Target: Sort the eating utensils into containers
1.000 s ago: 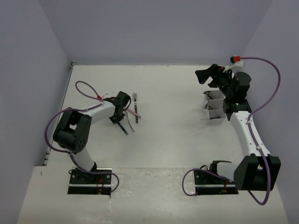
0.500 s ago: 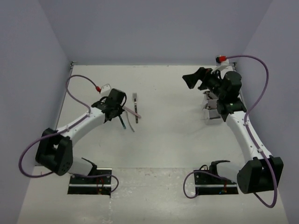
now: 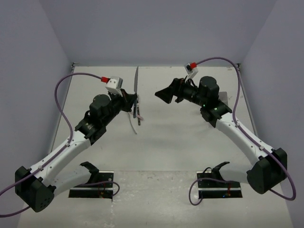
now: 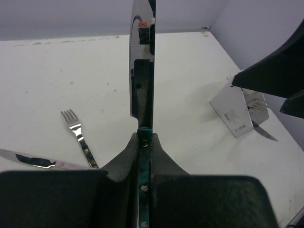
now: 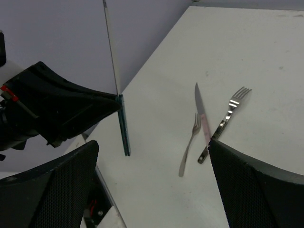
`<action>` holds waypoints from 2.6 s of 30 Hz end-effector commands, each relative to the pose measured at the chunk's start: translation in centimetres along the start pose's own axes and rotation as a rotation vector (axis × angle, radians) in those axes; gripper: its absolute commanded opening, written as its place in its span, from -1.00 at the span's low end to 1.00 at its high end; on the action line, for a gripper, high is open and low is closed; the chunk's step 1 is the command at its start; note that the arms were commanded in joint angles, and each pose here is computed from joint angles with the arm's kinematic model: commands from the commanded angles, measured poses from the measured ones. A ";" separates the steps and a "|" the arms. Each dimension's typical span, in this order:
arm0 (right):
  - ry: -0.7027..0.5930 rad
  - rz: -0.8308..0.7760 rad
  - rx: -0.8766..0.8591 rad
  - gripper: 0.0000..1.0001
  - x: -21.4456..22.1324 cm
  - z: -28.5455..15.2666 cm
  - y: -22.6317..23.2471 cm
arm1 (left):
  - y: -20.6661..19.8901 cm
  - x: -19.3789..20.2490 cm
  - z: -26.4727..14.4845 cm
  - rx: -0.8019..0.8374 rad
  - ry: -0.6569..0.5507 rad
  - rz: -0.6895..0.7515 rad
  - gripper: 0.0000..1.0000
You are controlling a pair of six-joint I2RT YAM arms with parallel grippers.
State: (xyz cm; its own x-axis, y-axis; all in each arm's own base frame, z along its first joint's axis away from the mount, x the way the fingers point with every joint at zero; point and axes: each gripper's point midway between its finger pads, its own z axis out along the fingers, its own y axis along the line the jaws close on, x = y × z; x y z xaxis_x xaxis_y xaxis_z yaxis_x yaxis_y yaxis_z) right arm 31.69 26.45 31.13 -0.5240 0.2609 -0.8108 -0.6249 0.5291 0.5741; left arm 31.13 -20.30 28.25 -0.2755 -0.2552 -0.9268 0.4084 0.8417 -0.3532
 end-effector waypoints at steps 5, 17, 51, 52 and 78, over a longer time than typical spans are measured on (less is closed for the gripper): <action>-0.084 0.078 0.028 0.98 -0.2 1.5 2.5 | -4.0 -1.2 -0.5 0.206 -0.044 0.124 -1.00; -0.108 0.101 0.033 0.49 1.4 4.2 5.1 | -4.8 -1.0 -0.3 0.234 -0.029 0.126 -1.00; 0.035 -0.079 -0.074 -0.72 5.6 8.3 7.3 | -6.8 -3.8 -0.6 0.276 -0.086 0.020 -1.00; 0.033 -0.082 -0.079 -0.83 5.6 8.2 7.4 | -7.0 -3.7 -0.7 0.286 -0.083 0.024 -1.00; -0.025 -1.085 -0.140 -1.00 -11.6 -11.9 -8.4 | 1.3 -1.8 -6.1 -0.102 -0.092 -0.041 1.00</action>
State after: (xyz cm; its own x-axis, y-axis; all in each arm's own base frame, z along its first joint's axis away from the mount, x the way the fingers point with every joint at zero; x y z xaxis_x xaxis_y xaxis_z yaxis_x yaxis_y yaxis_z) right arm 39.92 9.05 40.14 0.3140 -0.2985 -0.9013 -0.6887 0.5818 -0.4327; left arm 26.04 -17.14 33.47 -0.1623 -0.3470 -0.9237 0.4174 0.8241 -0.3829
